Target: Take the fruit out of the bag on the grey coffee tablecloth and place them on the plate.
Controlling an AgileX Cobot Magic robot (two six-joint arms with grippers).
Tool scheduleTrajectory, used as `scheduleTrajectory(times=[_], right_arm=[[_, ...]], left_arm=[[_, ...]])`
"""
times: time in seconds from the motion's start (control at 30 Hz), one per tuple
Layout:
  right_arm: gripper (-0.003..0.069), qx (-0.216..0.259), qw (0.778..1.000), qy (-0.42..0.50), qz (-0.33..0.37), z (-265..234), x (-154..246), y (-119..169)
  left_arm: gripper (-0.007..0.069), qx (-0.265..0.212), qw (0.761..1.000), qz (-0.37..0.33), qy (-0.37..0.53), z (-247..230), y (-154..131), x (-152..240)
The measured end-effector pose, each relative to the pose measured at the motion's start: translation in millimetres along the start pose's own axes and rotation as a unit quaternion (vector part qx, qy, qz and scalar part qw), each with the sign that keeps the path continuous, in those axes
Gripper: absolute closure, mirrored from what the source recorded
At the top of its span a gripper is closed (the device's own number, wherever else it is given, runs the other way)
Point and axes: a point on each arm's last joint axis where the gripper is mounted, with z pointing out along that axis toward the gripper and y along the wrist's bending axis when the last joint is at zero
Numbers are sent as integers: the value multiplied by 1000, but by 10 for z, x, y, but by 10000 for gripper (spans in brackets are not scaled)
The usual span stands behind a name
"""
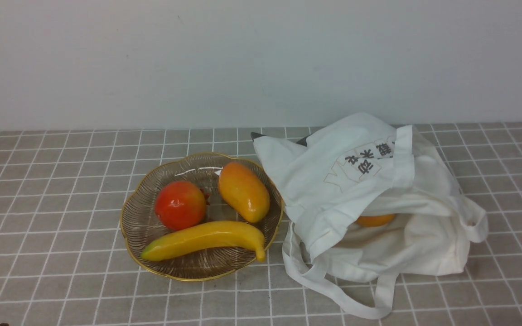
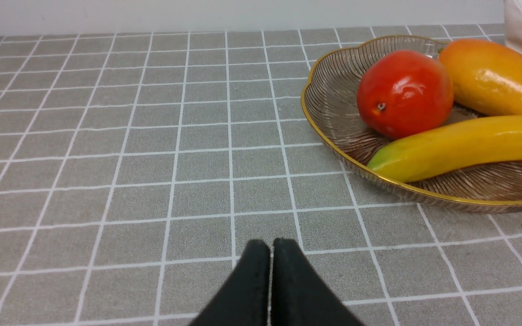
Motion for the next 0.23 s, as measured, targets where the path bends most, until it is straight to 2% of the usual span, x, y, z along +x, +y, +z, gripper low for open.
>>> scheduleTrajectory(times=[0.23], right_arm=[[673,0,1000,0,6,0,0,0]], left_arm=[[633,0,1000,0,0,0,0,0]])
